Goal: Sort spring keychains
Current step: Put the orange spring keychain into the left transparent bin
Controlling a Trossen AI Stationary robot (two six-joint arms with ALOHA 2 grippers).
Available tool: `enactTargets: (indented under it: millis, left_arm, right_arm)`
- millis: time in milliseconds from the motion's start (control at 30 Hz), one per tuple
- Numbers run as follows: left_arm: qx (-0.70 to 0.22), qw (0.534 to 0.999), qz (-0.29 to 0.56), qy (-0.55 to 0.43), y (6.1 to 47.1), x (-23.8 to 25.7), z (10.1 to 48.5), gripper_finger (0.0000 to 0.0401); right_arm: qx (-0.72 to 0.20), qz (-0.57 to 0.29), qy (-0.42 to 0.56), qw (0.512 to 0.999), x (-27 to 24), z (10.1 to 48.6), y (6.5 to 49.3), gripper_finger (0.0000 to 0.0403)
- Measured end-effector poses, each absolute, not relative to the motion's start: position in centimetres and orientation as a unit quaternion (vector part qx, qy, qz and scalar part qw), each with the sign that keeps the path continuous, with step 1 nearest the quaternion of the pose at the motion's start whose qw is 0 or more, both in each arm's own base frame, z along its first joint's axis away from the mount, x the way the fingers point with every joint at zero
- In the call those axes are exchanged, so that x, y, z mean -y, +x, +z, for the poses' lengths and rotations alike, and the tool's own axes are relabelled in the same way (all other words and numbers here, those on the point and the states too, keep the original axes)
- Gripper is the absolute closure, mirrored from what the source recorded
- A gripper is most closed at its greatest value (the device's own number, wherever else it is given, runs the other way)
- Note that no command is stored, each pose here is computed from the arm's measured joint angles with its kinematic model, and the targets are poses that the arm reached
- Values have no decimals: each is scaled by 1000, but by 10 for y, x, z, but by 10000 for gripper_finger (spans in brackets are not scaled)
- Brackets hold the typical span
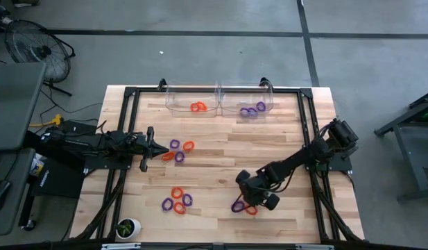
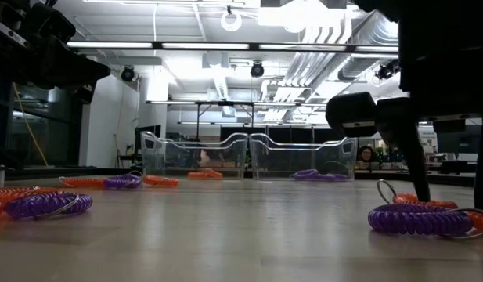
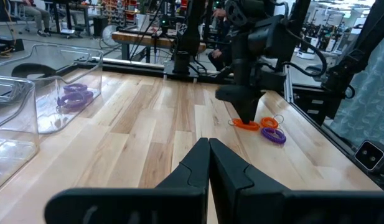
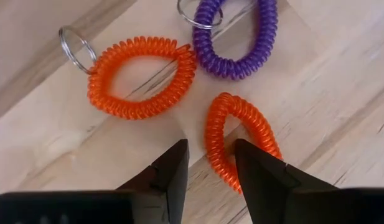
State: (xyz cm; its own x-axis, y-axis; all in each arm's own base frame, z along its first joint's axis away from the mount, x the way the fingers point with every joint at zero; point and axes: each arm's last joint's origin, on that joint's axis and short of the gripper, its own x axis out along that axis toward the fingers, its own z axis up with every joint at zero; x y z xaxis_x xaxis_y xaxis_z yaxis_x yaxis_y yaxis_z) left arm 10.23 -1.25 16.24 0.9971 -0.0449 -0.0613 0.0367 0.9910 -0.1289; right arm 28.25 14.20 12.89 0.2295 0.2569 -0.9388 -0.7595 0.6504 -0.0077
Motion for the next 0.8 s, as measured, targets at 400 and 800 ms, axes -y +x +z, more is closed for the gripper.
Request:
enactTargets:
  millis: [400,800]
  left_arm:
    - [-32,997,-21,-64,102,12,162,401]
    - [-32,997,-21,-64,102,12,162,401]
  right_arm:
    - [-558,298,-185,752,-136,127,281,337]
    - [-587,247,-123,761,-135,127,280,396]
